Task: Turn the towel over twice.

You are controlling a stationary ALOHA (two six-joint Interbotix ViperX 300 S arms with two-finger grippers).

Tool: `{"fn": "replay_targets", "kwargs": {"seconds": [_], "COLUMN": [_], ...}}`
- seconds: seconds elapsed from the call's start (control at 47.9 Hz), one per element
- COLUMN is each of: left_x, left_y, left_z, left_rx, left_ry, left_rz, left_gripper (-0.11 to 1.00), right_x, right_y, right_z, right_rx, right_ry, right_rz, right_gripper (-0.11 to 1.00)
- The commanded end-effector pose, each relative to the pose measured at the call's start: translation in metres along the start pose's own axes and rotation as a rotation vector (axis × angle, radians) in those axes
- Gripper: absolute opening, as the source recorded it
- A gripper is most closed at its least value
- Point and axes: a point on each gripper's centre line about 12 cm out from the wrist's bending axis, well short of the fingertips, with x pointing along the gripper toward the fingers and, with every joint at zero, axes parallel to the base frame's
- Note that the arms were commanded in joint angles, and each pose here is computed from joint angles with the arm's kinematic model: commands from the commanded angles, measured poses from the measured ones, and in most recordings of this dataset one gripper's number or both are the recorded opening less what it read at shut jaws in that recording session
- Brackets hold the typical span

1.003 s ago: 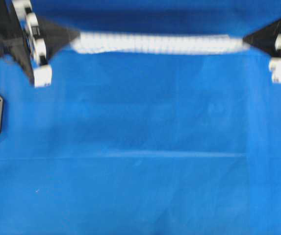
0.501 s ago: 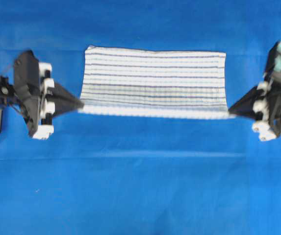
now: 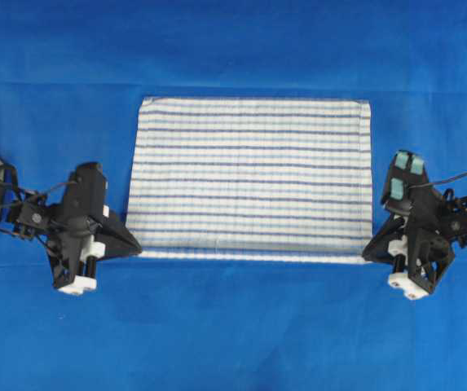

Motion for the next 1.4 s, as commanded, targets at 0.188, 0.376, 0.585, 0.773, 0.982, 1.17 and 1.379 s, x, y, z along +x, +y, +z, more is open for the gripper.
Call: {"fn": "replay_targets", "kwargs": {"seconds": [0.188,0.376,0.585,0.773,0.982,1.17,1.379], "left_x": [0.006,0.006,0.003,-0.01,-0.037,-0.071,-0.107], "left_y": [-0.005,-0.004,-0.005,-0.01,-0.005,0.0,0.012], "left_z": [0.005,0.006,0.011,0.026,0.054,0.076,0.085], "left_rx": [0.005,0.004,0.003,0.018,0.009,0.109,0.192], "left_ry": [-0.001,-0.004,-0.022,-0.037,-0.106,-0.252,-0.394], "left_rz": [-0.009,-0.006,-0.012,-0.016,0.004,0.013,0.063], "left_gripper": [0.01,0.01,0.1,0.61,0.83,0.79,0.79], "right_x": [0.0,0.0,-0.001,-0.012,-0.048,-0.095,-0.147], "right_y": [0.006,0.006,0.008,0.016,0.022,0.01,-0.006], "right_z": [0.004,0.004,0.006,0.015,0.044,0.072,0.086], "right_rx": [-0.003,-0.01,-0.014,-0.06,-0.193,-0.326,-0.42], "right_ry": [-0.007,-0.007,-0.008,-0.021,-0.137,-0.342,-0.563], "right_rz": [0.013,0.012,0.014,0.023,0.029,0.002,-0.048], "right_gripper": [0.05,0.05,0.06,0.48,0.63,0.63,0.63]}}
